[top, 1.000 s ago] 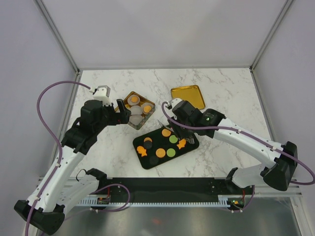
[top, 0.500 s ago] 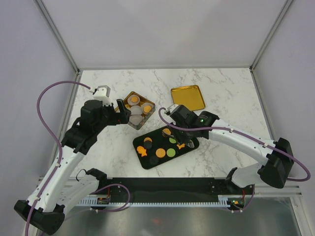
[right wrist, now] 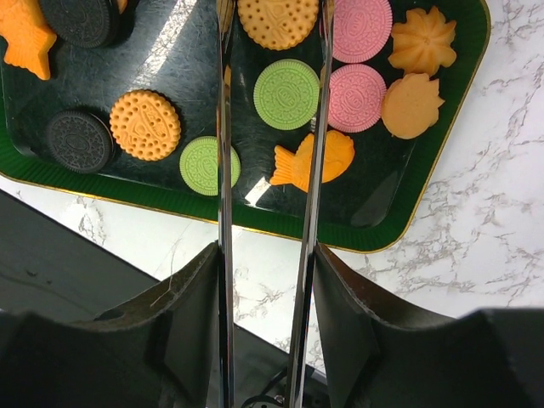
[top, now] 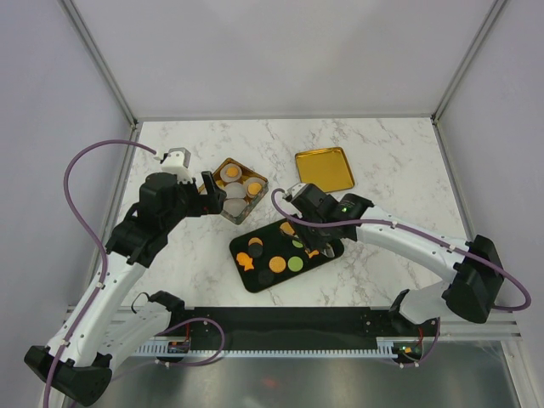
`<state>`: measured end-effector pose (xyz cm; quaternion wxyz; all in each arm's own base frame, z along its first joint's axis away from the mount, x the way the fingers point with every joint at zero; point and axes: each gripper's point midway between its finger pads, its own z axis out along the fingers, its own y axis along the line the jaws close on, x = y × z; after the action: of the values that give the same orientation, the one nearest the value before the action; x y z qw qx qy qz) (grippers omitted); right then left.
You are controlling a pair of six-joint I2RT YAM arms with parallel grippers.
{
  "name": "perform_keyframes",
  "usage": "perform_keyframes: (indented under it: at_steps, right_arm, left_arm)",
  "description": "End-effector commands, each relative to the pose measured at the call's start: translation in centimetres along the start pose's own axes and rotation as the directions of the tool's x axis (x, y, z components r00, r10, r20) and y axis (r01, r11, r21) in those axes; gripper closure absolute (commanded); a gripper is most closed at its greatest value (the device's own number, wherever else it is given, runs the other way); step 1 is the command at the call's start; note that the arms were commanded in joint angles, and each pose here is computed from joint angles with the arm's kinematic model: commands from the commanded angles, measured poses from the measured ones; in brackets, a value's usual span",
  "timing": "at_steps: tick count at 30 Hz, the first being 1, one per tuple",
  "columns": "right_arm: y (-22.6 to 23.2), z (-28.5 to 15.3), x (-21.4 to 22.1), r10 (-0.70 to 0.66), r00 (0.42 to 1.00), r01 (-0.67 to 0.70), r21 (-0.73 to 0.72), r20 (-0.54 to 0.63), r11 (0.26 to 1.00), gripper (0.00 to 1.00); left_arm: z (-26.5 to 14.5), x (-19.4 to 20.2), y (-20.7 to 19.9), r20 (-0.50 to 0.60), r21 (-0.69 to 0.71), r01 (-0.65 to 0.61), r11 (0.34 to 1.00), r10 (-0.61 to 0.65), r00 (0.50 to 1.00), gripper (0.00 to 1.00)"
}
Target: Pack the cookies
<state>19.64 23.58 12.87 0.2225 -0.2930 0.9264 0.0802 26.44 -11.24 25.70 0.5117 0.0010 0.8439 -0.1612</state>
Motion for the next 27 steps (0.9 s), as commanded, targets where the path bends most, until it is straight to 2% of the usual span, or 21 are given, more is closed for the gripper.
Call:
perform_keyframes:
  at_steps: [1,5,10,12,21,27]
  right_arm:
    - [0.3,0.4,-0.5,-0.002,1.000,0.002,-0.005,0.017,1.000,0.47]
    - [0.4,0.6,-0.3,-0.004,1.000,0.004,-0.004,0.010,1.000,0.50]
    - [0.4,-0.4,-1.1,-0.006,1.000,0.006,-0.008,0.030,1.000,0.60]
    - [0.3,-1.1,-1.5,-0.006,0.999,0.006,-0.008,0.043,1.000,0.61]
    - [0.5,-5.7,-6.8,-0.009,0.984,0.010,-0.006,0.179,1.000,0.62]
    - [2.0,-5.4,-11.9,-0.007,0.965,0.015,-0.028,0.263,0.999,0.62]
  left_arm:
    - [0.2,-0.7,-0.3,0.030,0.016,0.015,1.000,-0.016,0.999,0.00]
    - [0.1,-0.7,-0.4,0.034,0.018,0.014,1.000,-0.014,0.999,0.00]
    - [0.1,-0.8,-0.4,0.036,0.018,0.014,1.000,-0.015,0.999,0.00]
    - [0.1,-0.9,-0.4,0.037,0.019,0.013,1.000,-0.013,0.999,0.00]
    - [-0.1,-0.9,-0.3,0.042,0.014,0.014,1.000,-0.014,0.999,0.00]
    - [-0.3,-1.2,-0.2,0.055,0.011,0.019,1.000,-0.020,0.998,0.00]
